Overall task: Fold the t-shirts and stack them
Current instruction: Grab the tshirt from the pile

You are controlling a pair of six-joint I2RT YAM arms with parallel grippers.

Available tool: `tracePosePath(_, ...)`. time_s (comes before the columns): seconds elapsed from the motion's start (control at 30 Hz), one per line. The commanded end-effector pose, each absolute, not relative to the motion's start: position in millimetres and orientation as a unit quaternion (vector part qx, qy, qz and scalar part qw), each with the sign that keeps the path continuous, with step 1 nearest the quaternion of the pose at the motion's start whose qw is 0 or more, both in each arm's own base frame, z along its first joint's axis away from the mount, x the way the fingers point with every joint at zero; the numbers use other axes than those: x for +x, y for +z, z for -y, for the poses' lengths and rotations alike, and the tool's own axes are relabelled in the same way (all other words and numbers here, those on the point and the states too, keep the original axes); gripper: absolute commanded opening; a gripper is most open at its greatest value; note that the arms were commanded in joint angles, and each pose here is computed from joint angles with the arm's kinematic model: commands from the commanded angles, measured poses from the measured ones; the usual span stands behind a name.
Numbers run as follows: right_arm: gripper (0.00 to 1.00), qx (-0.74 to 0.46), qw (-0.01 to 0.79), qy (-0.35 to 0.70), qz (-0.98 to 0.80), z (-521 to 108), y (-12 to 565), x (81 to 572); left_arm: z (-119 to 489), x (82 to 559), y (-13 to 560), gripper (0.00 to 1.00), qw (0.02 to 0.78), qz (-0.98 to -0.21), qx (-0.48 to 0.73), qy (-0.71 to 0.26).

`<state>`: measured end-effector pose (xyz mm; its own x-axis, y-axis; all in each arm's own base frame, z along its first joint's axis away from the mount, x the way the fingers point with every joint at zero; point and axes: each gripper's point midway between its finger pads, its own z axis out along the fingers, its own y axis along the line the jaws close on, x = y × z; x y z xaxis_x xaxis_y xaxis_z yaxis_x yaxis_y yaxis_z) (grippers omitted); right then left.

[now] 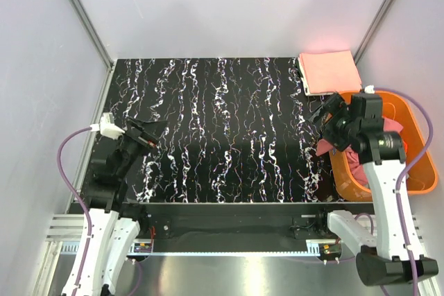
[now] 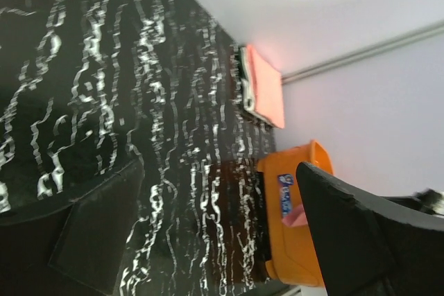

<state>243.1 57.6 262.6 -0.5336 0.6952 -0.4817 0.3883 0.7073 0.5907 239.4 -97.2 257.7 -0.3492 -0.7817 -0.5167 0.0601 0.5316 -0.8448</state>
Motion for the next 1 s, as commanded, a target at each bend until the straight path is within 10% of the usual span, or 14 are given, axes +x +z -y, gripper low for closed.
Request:
tracePosePath(0.0, 1.0, 0.294, 0.377, 0.132, -0.868, -32, 286, 237, 83, 242, 251, 0.99, 0.503, -0.729, -0.285, -0.365)
tracePosePath(0.6, 1.0, 0.325, 0.315, -0.155, -0.878, 73, 275, 265, 105, 230, 299, 0.99, 0.484, -0.804, -0.09, -0.334)
tracePosePath(0.97, 0.6, 0.364, 0.278, -0.205, -0.865, 104, 228, 261, 117, 238, 294, 0.93, 0.473, -0.805, -0.057, -0.353)
